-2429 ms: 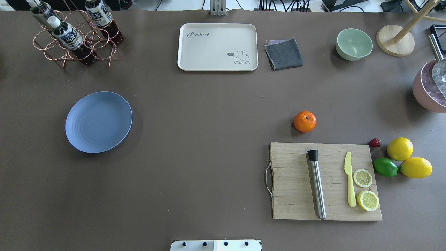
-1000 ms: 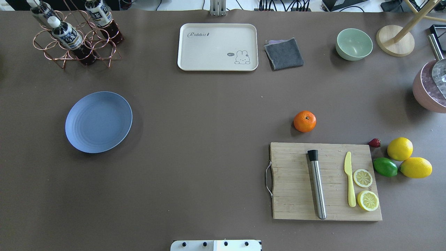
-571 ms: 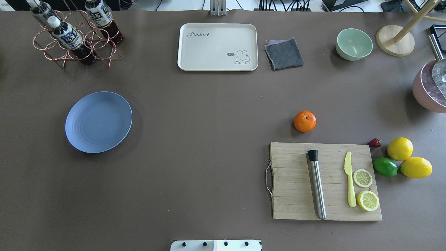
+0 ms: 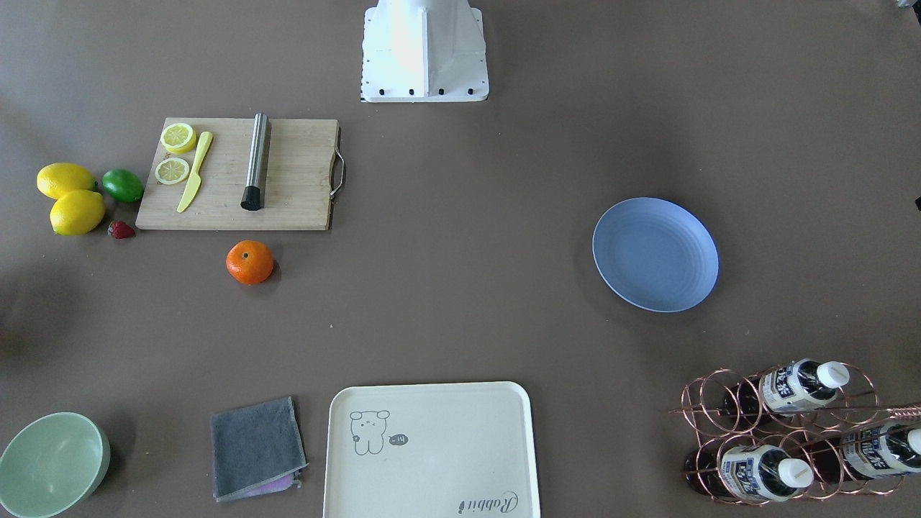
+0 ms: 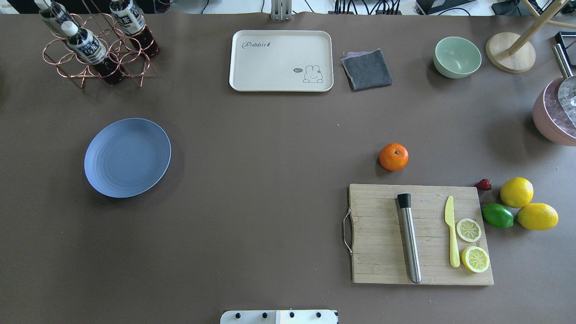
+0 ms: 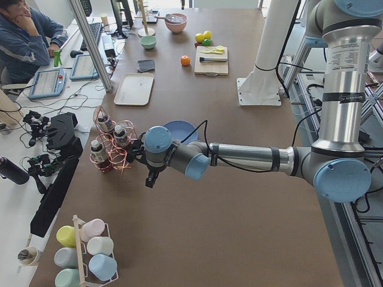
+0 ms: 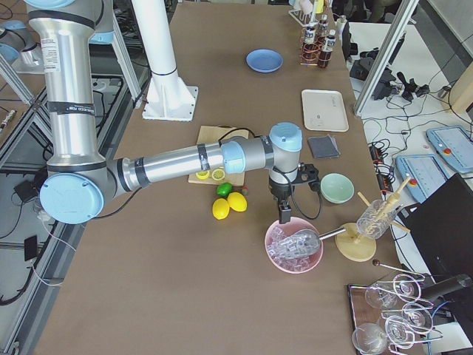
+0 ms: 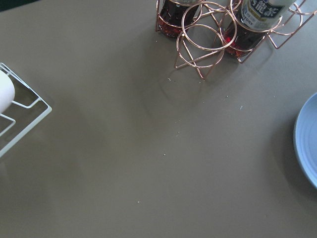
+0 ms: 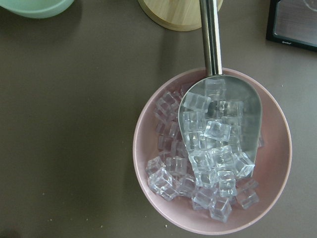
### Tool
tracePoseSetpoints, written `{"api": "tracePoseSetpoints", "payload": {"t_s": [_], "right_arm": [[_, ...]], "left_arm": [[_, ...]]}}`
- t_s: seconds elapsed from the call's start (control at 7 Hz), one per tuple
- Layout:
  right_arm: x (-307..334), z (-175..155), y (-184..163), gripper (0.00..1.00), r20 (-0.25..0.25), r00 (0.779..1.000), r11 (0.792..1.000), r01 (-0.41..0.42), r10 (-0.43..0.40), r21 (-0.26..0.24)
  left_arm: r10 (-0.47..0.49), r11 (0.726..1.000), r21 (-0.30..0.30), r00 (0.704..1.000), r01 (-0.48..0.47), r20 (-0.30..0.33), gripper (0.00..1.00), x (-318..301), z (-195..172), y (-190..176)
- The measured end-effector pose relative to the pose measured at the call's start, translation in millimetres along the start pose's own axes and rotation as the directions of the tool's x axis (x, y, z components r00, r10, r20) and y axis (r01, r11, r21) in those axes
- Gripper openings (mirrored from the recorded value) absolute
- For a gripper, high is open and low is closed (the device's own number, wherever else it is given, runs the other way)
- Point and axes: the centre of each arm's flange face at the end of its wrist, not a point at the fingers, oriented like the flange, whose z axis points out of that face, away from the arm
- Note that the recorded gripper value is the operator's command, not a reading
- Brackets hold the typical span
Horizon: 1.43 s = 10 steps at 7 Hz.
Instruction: Pick orange to plate
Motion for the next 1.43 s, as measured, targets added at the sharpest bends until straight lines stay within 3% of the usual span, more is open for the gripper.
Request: {"api": "tracePoseSetpoints", "payload": {"t_s": [0.43, 0.86, 1.14, 1.43], "right_arm": [[-34, 3, -3, 1.00, 0.098, 0.995, 1.000, -0.017, 0.014, 0.023], [-46, 8, -1, 1.00, 0.133, 0.991, 0.999, -0.029, 0.023, 0.043], [-48, 10, 0, 1.00, 0.135, 0.991, 0.999, -0.027, 0.021, 0.042], [-49, 11, 1, 1.00, 0.135, 0.991, 0.999, -0.025, 0.020, 0.040]], "left_arm": [[-0.005, 1.000, 0.001, 0.995, 0.005, -0.096, 0.98, 63, 93, 24], [-0.092, 0.996, 0.006, 0.983, 0.094, -0.156, 0.97, 132, 161, 52], [-0.101, 0.995, 0.004, 0.982, 0.103, -0.161, 0.76, 150, 175, 52], [-0.116, 0.993, 0.002, 0.980, 0.118, -0.164, 0.65, 156, 180, 49]]}}
